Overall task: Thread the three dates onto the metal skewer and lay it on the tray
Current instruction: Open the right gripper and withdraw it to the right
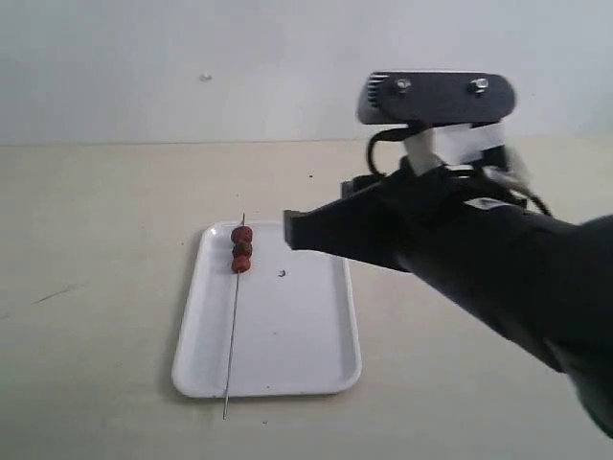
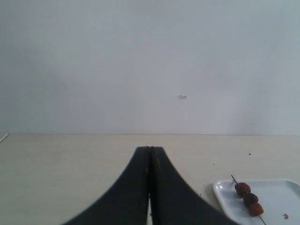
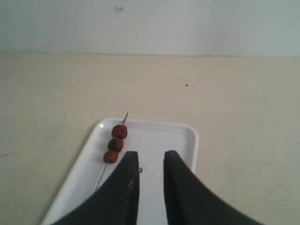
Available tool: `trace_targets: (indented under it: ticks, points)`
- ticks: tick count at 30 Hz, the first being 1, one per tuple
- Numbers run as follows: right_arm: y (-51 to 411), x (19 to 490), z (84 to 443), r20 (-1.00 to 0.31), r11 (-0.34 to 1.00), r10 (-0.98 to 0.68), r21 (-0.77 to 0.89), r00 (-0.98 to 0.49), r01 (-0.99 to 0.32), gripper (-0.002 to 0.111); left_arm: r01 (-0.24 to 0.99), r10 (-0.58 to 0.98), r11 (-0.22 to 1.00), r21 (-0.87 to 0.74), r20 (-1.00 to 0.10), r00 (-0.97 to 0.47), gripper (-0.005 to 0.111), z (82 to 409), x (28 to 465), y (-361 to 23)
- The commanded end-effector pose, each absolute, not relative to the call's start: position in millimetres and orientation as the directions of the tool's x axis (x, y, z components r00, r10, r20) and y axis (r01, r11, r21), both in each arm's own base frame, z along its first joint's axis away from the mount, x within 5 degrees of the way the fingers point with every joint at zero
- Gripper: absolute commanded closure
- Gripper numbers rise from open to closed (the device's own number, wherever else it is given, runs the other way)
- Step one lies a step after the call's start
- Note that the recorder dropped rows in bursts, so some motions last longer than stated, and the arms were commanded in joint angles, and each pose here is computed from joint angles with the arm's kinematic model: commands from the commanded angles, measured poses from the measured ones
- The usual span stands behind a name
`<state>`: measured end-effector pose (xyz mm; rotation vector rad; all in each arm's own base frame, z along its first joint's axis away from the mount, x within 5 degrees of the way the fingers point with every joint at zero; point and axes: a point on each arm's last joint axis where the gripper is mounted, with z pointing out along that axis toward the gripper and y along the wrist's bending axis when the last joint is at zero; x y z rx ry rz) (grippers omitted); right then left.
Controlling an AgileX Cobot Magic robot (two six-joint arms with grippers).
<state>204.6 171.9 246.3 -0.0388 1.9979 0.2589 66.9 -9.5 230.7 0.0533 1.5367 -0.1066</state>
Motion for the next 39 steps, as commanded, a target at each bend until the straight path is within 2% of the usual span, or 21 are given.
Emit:
trace_targets:
  ticks: [1, 7, 12, 18, 28, 31, 36, 39]
  points:
    - [144, 181, 256, -0.937, 0.968, 0.059, 0.138, -0.344, -0.211, 0.108, 0.078, -0.077, 0.994, -0.071, -0.993, 0.085, 0.107, 214, 57, -7]
    - [111, 153, 264, -0.962, 0.956, 0.082, 0.149, -0.259, -0.251, 0.108, 0.095, -0.084, 0.993, -0.075, -0.992, 0.096, 0.107, 215, 56, -8]
    - [93, 141, 271, -0.917, 0.929, 0.263, 0.324, -0.3, -0.177, 0.108, 0.095, -0.081, 0.993, -0.071, -0.992, 0.097, 0.107, 215, 56, -8]
    - [85, 135, 281, -0.914, 0.912, 0.311, 0.364, -0.26, -0.189, 0.108, 0.095, -0.076, 0.993, -0.066, -0.992, 0.097, 0.107, 215, 56, -8]
    - [83, 135, 282, -0.919, 0.918, 0.307, 0.355, -0.246, -0.18, 0.108, 0.095, -0.076, 0.993, -0.066, -0.992, 0.097, 0.107, 215, 56, -8]
    - [79, 136, 283, -0.942, 0.937, 0.245, 0.291, -0.231, -0.193, 0.108, 0.095, -0.076, 0.993, -0.066, -0.992, 0.097, 0.107, 215, 56, -8]
    - [51, 131, 286, -0.971, 0.948, 0.122, 0.175, -0.203, -0.267, 0.108, 0.095, -0.076, 0.993, -0.066, -0.992, 0.097, 0.107, 215, 56, -8]
    - [26, 111, 293, -0.986, 0.962, 0.13, 0.152, -0.107, -0.225, 0.108, 0.095, -0.076, 0.993, -0.066, -0.992, 0.097, 0.107, 215, 56, -8]
